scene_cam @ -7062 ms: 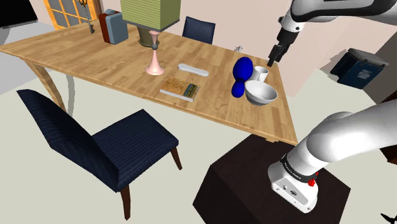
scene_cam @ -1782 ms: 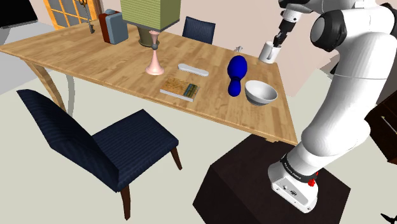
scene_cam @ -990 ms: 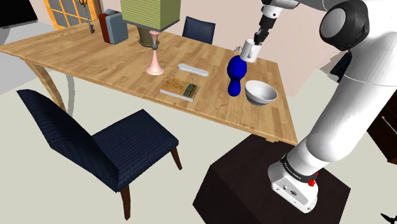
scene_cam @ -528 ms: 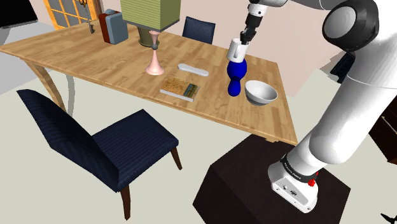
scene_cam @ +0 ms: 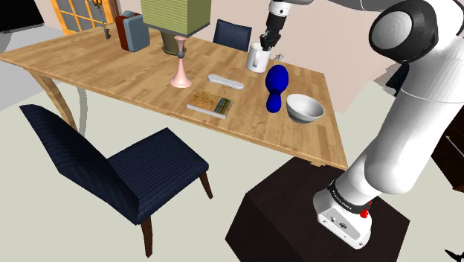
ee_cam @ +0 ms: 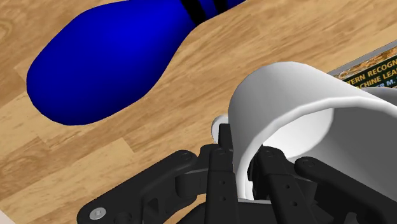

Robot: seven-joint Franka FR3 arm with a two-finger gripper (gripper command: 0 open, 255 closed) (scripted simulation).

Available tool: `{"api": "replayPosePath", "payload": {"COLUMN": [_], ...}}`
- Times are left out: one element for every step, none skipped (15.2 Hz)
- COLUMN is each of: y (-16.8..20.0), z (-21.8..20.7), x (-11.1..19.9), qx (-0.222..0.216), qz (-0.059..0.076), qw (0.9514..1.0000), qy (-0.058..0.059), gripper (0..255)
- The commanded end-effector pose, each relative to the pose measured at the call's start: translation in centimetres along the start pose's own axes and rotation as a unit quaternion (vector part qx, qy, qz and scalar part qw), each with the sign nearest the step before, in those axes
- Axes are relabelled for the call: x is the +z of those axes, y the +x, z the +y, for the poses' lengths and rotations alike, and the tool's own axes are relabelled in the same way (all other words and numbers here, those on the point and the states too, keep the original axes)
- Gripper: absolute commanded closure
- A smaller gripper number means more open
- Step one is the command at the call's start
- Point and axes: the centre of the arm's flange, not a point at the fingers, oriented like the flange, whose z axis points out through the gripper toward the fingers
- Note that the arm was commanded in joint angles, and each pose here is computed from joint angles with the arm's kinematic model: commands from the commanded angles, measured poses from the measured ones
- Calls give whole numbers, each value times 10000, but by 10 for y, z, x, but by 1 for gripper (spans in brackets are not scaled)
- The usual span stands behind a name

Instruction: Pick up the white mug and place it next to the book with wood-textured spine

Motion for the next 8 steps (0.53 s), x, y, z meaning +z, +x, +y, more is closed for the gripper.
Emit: {"api": "replayPosePath", "payload": {"y": [11,11,11,11,11,11,10,10], "z": [-23,-23,-23,-23,-23,-23,-23,-23], "x": [0,5,10,16,21,26,31,37], "qx": [6,6,6,6,6,6,6,6], "qz": [1,1,1,1,1,1,1,1], "qw": [10000,10000,10000,10000,10000,10000,10000,10000], "qy": [0,0,0,0,0,0,0,0], "gripper": [255,255,255,255,255,255,255,255]}}
